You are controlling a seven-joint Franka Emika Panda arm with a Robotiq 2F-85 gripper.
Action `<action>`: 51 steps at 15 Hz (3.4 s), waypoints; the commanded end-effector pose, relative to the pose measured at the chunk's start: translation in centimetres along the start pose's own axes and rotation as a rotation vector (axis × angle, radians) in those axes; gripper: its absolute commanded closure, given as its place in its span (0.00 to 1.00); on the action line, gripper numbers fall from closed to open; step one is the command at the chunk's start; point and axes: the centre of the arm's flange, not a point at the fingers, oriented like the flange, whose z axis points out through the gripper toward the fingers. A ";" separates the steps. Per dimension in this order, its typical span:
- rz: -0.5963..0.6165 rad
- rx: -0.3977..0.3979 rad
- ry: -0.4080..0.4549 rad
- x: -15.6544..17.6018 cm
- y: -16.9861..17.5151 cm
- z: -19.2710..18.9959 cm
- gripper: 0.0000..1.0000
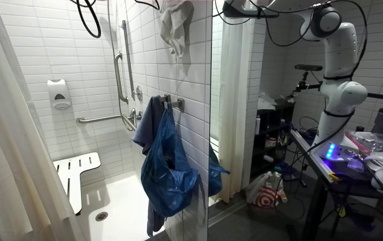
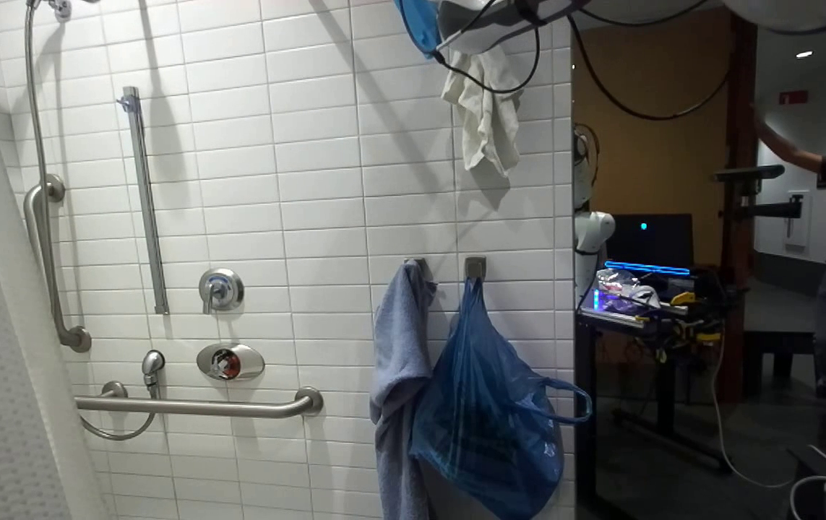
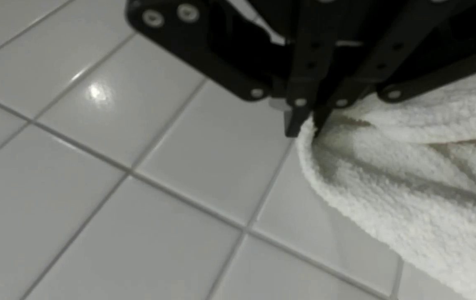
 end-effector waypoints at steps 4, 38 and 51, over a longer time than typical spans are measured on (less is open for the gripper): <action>-0.079 -0.070 -0.105 -1.1 -2.3 0.3 0.99; -0.088 -0.114 -0.100 -0.2 -0.9 2.8 0.99; -0.005 -0.249 -0.132 2.6 -1.8 7.2 0.99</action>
